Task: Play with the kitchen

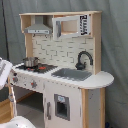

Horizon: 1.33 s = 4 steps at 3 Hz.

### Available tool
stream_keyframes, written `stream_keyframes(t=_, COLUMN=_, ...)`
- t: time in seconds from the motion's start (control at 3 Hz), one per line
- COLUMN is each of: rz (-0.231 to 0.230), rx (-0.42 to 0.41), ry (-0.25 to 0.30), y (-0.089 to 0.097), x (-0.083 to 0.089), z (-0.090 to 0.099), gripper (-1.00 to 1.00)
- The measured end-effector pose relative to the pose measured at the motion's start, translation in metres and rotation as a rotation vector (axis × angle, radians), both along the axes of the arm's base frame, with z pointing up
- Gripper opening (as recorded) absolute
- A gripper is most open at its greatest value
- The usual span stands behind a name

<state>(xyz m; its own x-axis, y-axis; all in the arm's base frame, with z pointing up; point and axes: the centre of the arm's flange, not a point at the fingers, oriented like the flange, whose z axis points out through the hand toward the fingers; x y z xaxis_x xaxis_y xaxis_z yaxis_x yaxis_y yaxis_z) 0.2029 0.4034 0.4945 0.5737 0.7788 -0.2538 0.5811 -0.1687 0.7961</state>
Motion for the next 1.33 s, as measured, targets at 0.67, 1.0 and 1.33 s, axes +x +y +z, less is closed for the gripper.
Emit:
stream_keyframes(t=0.67, rz=0.054, rx=0.044, ry=0.219, y=-0.025, x=0.018, z=-0.026, gripper=1.0)
stream_keyframes(t=1.0, rz=0.106, rx=0.074, ry=0.304, y=-0.032, x=0.025, z=-0.036, gripper=1.0)
stream_keyframes(t=1.33, rz=0.165, rx=0.097, ry=0.37, y=-0.038, x=0.033, z=-0.043, gripper=1.0)
